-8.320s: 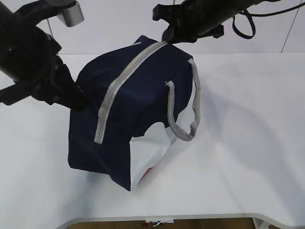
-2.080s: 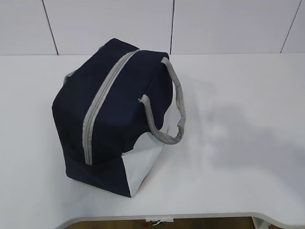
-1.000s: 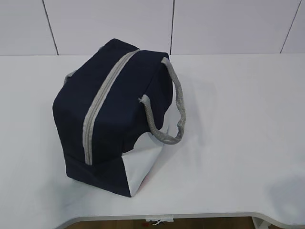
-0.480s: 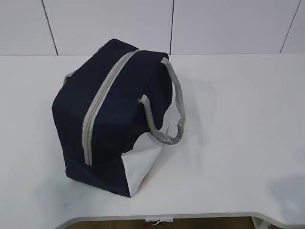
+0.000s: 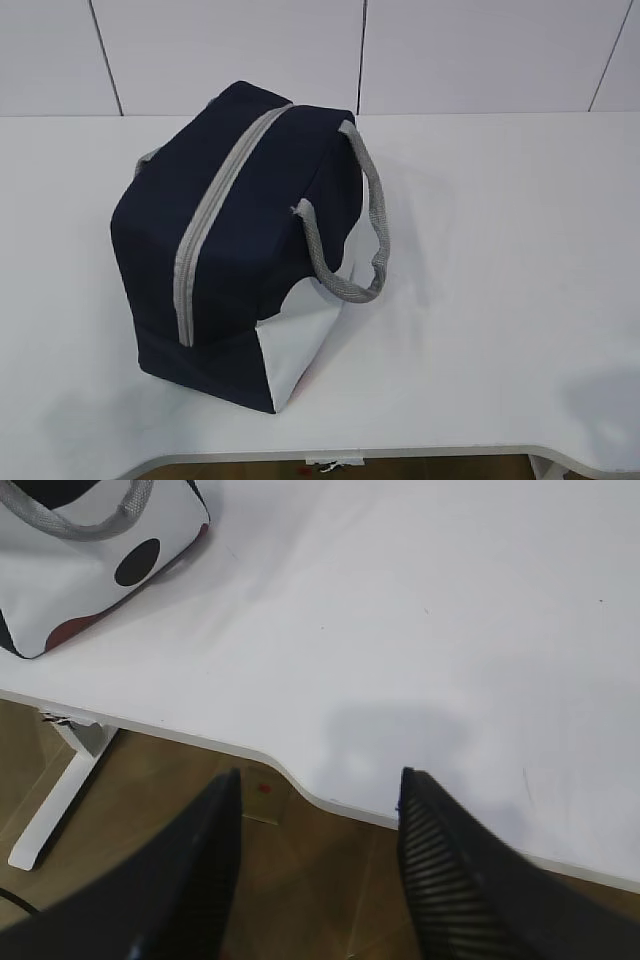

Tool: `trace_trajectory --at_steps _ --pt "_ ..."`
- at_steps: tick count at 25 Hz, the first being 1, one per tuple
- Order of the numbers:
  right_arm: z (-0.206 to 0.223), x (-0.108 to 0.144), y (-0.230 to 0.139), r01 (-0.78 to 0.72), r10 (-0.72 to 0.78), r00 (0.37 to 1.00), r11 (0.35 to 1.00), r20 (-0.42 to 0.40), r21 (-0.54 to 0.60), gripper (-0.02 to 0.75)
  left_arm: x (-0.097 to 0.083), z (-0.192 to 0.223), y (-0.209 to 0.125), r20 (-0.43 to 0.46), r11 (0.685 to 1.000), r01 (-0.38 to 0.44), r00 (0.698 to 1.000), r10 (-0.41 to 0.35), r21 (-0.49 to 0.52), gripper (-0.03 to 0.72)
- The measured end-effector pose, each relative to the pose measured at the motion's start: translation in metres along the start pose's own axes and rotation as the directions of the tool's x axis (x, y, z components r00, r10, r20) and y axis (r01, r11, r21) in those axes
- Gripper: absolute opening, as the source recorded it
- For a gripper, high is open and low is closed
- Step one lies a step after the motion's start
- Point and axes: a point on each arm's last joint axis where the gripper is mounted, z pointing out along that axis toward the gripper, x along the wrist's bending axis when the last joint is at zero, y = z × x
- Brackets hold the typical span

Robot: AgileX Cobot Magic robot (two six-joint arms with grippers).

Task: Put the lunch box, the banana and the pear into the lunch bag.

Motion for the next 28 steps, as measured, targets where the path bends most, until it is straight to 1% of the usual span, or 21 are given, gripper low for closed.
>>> trace_trajectory --at_steps 9,11,15,19,24,28 --pt "0.0 0.0 0.0 0.0 0.0 1.0 1.0 0.0 0.0 0.414 -0.0008 0.0 -0.0004 0.007 1.0 0.016 1.0 -0.016 0.005 0.239" --pt "0.0 0.0 0.0 0.0 0.0 1.0 1.0 0.0 0.0 0.414 -0.0011 0.0001 -0.0003 -0.004 1.0 0.024 1.0 -0.024 0.005 0.239" --pt "0.0 0.0002 0.0 -0.017 0.017 0.999 1.0 0.03 0.0 0.414 -0.0021 -0.0005 -0.0006 -0.073 0.998 0.065 0.995 -0.065 -0.001 0.239" --pt "0.0003 0.001 -0.0003 -0.054 0.054 0.994 0.999 0.093 -0.001 0.414 -0.0031 -0.0003 -0.0005 -0.154 0.994 0.11 0.982 -0.11 -0.005 0.239" --pt "0.0003 0.0018 -0.0003 -0.092 0.091 0.984 0.996 0.154 -0.005 0.414 -0.004 0.0001 -0.0002 -0.204 0.99 0.142 0.969 -0.141 -0.01 0.237" --pt "0.0003 0.002 -0.0003 -0.104 0.103 0.979 0.995 0.174 -0.007 0.414 -0.0044 0.0004 0.0 -0.23 0.987 0.158 0.961 -0.156 -0.013 0.237"
